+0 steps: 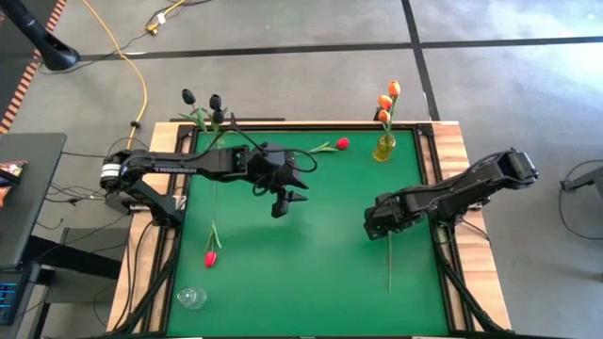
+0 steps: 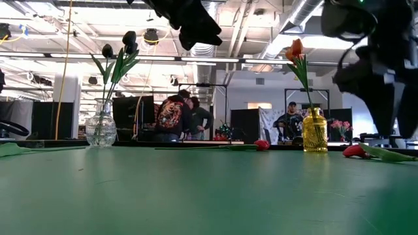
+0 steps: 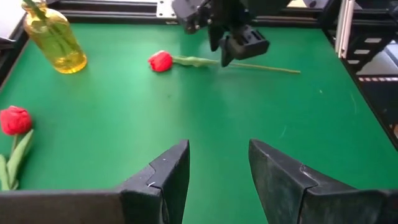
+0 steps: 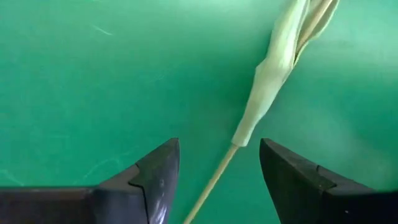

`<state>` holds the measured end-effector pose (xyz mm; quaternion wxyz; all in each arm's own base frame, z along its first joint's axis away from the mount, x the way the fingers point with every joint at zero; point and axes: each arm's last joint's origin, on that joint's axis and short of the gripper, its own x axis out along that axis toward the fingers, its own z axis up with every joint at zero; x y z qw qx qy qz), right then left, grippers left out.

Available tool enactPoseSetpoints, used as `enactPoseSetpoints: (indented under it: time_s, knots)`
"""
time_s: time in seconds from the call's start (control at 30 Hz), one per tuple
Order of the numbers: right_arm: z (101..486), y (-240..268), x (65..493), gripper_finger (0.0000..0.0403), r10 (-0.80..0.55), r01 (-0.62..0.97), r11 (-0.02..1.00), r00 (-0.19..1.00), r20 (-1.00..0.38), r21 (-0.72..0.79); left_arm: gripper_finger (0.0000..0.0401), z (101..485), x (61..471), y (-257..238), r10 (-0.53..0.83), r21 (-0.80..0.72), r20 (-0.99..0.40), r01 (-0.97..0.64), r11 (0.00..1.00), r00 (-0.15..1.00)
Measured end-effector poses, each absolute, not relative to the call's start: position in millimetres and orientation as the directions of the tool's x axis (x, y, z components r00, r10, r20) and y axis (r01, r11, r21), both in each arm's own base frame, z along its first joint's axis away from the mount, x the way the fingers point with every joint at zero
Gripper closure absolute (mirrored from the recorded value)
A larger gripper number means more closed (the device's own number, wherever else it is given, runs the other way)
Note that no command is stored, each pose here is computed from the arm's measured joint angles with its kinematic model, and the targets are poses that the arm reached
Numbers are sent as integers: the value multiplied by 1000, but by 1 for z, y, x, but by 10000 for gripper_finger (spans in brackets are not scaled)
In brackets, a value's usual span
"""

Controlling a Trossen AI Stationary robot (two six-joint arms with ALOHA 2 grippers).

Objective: Sort flowers into vase by color
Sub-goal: Put the right red flower into the bottom transparent vase

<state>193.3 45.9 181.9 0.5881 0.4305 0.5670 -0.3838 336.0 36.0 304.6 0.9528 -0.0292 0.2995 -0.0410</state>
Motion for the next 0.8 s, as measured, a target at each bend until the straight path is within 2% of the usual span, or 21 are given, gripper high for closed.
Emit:
enactPoseSetpoints:
  time_s: [0.17, 0.43, 0.6, 0.8]
  knots:
    - [168, 46, 185, 154, -12, 960, 275, 51, -999, 46, 248, 304, 336, 33, -103, -80, -572, 70, 994, 814]
    - [147, 46, 173, 172, -48, 964, 266, 30, -998, 16, 248, 305, 336, 33, -96, -74, -568, 66, 995, 818]
    - [136, 46, 170, 211, -39, 962, 268, 70, -997, 57, 248, 305, 336, 34, -83, -85, -569, 41, 995, 818]
    - [134, 45, 166, 294, -59, 962, 273, 40, -997, 23, 248, 305, 336, 34, -77, -106, -570, 20, 994, 818]
